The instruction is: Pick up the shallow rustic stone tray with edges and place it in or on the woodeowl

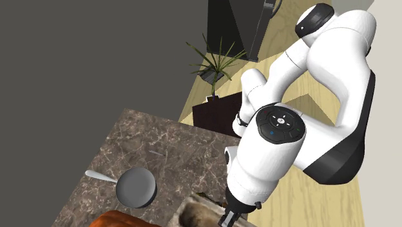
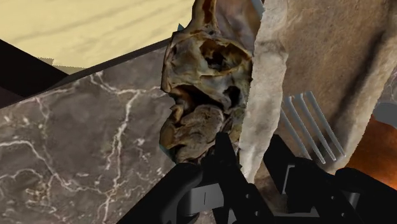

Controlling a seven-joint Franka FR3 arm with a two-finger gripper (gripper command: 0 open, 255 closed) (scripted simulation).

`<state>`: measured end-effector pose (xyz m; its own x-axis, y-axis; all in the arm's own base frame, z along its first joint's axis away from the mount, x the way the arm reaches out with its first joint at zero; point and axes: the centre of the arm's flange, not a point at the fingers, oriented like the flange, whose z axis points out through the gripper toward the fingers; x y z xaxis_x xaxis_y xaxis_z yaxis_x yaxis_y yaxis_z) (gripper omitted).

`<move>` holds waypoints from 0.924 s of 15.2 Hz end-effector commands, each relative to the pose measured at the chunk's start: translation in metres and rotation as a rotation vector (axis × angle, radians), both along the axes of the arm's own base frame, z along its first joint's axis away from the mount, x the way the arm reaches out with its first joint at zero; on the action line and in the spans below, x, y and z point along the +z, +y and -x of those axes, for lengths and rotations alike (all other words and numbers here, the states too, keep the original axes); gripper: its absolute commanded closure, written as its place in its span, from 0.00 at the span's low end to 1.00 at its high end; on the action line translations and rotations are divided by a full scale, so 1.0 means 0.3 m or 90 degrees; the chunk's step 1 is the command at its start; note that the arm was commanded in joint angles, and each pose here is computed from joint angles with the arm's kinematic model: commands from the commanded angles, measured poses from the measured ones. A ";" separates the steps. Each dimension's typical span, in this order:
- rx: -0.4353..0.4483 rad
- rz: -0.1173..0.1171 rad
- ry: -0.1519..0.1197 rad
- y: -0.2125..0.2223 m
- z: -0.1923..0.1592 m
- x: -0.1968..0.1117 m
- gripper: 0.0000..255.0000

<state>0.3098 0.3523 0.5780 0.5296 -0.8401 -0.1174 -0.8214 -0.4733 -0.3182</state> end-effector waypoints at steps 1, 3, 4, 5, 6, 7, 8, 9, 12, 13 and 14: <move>-0.001 0.000 0.000 -0.001 -0.001 -0.001 0.00; -0.001 0.000 0.000 -0.001 -0.001 -0.001 0.00; -0.001 0.000 0.000 -0.001 -0.001 -0.001 0.00; -0.001 0.000 0.000 -0.001 -0.001 -0.001 0.00; -0.001 0.000 0.000 -0.001 -0.001 -0.001 0.00; -0.001 0.000 0.000 -0.013 0.008 0.040 0.00; -0.001 0.000 0.000 -0.025 0.017 0.082 0.00; -0.001 0.000 0.000 -0.036 0.027 0.123 0.00; -0.001 0.000 0.000 -0.045 0.034 0.156 0.00; -0.001 0.000 0.000 -0.045 0.034 0.156 0.00; -0.001 0.000 0.000 -0.045 0.034 0.156 0.00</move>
